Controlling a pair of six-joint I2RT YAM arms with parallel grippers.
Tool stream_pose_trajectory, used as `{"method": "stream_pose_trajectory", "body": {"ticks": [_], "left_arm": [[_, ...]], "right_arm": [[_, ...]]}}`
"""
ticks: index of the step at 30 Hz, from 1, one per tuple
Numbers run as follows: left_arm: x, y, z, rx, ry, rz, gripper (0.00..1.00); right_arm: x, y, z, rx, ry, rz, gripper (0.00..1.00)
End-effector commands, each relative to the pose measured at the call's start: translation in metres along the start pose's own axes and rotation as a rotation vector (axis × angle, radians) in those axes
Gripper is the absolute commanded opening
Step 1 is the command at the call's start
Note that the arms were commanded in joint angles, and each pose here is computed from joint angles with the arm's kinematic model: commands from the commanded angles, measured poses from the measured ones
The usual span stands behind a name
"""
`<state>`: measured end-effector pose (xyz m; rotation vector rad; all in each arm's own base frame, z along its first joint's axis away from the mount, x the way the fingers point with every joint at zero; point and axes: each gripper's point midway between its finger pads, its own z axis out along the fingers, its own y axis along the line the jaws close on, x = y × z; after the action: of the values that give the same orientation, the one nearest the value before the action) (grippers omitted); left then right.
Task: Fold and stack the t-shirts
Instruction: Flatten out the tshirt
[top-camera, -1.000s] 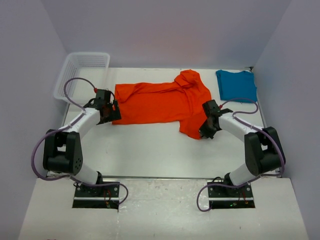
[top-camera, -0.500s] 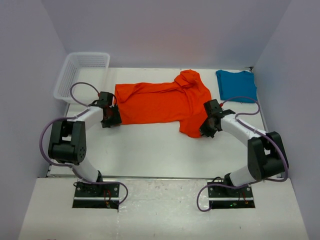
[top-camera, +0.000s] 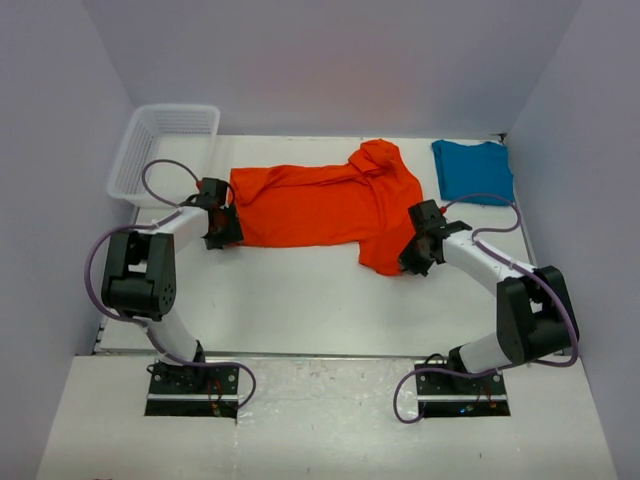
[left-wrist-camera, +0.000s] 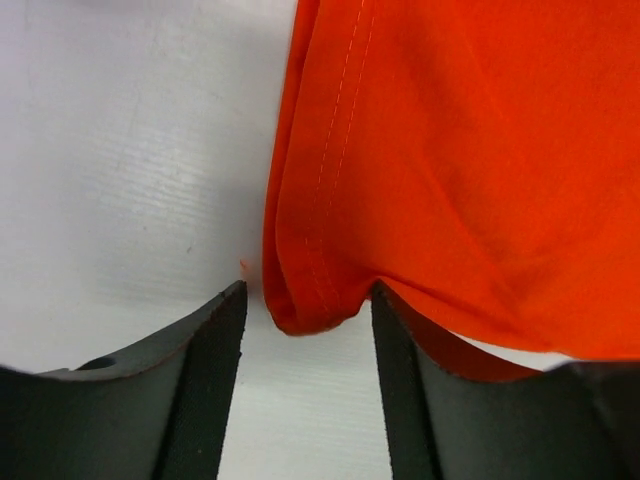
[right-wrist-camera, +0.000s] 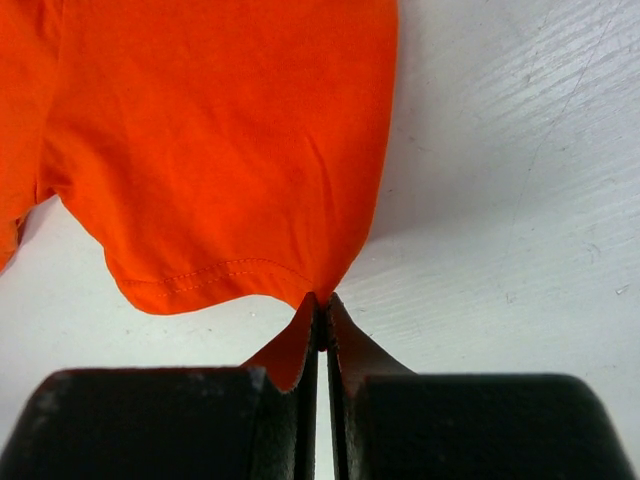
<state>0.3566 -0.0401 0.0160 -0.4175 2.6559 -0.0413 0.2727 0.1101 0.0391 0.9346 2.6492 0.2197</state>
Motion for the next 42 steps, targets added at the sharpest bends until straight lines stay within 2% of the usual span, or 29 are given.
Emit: {"method": "stream_pose_trajectory", "body": {"ticks": [1, 2, 5, 6, 7, 11, 21, 25, 32, 42], "left_arm": [[-0.011, 0.001, 0.011, -0.014, -0.003, -0.037, 0.53], [-0.011, 0.000, 0.013, -0.008, 0.002, -0.040, 0.43], [-0.009, -0.002, 0.021, -0.004, 0.023, -0.043, 0.29], [-0.007, -0.002, 0.022, -0.005, 0.027, -0.046, 0.27], [-0.007, -0.003, 0.024, 0.001, 0.025, -0.046, 0.20], [0.000, -0.001, 0.022, 0.006, 0.032, -0.047, 0.00], [0.005, -0.005, -0.006, 0.076, -0.032, -0.075, 0.00], [0.012, -0.005, -0.015, 0.099, -0.043, -0.089, 0.00], [0.017, -0.017, -0.040, 0.200, -0.080, -0.154, 0.00], [0.016, -0.018, -0.072, 0.261, -0.157, -0.133, 0.00]], "right_arm": [[-0.002, 0.005, -0.006, -0.035, -0.018, -0.008, 0.00], [-0.002, 0.005, -0.007, -0.038, -0.019, -0.009, 0.00], [-0.001, 0.005, -0.007, -0.038, -0.019, -0.009, 0.00], [-0.001, 0.005, -0.007, -0.037, -0.017, -0.009, 0.00], [-0.001, 0.006, -0.008, -0.042, -0.016, -0.009, 0.00], [-0.001, 0.004, -0.008, -0.034, -0.019, -0.012, 0.00], [-0.009, 0.009, -0.016, -0.054, -0.049, -0.044, 0.00], [-0.017, 0.001, -0.021, -0.020, -0.091, -0.108, 0.00], [-0.022, -0.006, -0.039, -0.068, -0.173, -0.170, 0.00], [-0.041, -0.008, -0.072, -0.066, -0.272, -0.170, 0.00]]}}
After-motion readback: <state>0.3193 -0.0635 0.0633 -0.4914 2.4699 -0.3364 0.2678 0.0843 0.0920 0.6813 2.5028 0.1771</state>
